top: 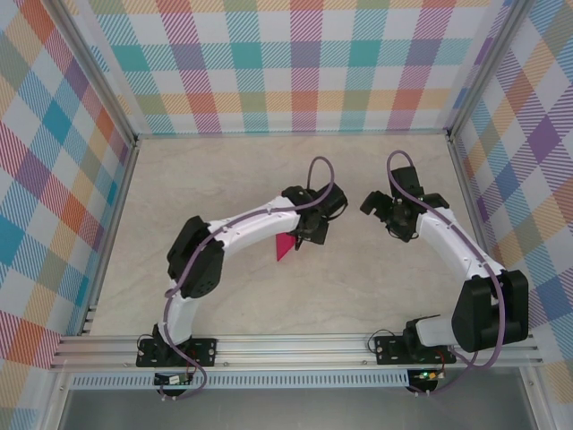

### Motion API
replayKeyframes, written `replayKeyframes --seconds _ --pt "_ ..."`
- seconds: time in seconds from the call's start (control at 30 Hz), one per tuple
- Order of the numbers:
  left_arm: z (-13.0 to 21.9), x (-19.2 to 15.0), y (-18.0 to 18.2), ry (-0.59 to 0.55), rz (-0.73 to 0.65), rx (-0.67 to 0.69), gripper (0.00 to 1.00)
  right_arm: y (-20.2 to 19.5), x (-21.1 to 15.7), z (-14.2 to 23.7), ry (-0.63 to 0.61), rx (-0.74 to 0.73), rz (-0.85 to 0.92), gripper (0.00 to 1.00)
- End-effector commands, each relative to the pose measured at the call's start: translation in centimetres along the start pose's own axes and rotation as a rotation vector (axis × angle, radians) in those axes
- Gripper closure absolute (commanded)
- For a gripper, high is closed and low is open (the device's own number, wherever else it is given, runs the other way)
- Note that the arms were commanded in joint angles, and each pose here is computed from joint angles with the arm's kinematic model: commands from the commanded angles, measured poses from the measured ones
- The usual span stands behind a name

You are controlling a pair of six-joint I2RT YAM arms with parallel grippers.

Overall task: Fold a paper plane with a square sheet of paper (pick it up from the middle)
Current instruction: Turn over the paper at the center of the table.

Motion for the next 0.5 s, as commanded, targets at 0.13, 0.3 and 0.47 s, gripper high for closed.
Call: replayKeyframes --seconds 0.13,0.3,0.47 --pt "5.9 3.1 3.1 -0.131 0.219 -0.26 0.26 2.2 -0.7 -1.0 0.101 0.1 0.07 0.0" --pt "5.1 3.1 9.1 -0.176 0.399 -0.258 0.11 6.2 -2.3 -1.1 0.195 0.263 0.162 0.0" --pt "2.1 1.3 15.7 -0.143 0.582 -0.176 0.0 11.7 -4.5 0.2 0.241 0.343 0.272 0.0"
Point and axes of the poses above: each hand's point on the last joint's axis, 136 mm out from that joint toward the fingers, its own z axis back along the fingers, its own y axis along the line the jaws close on, x = y × z, the point moved 2 cm from there along z, back along the fingers
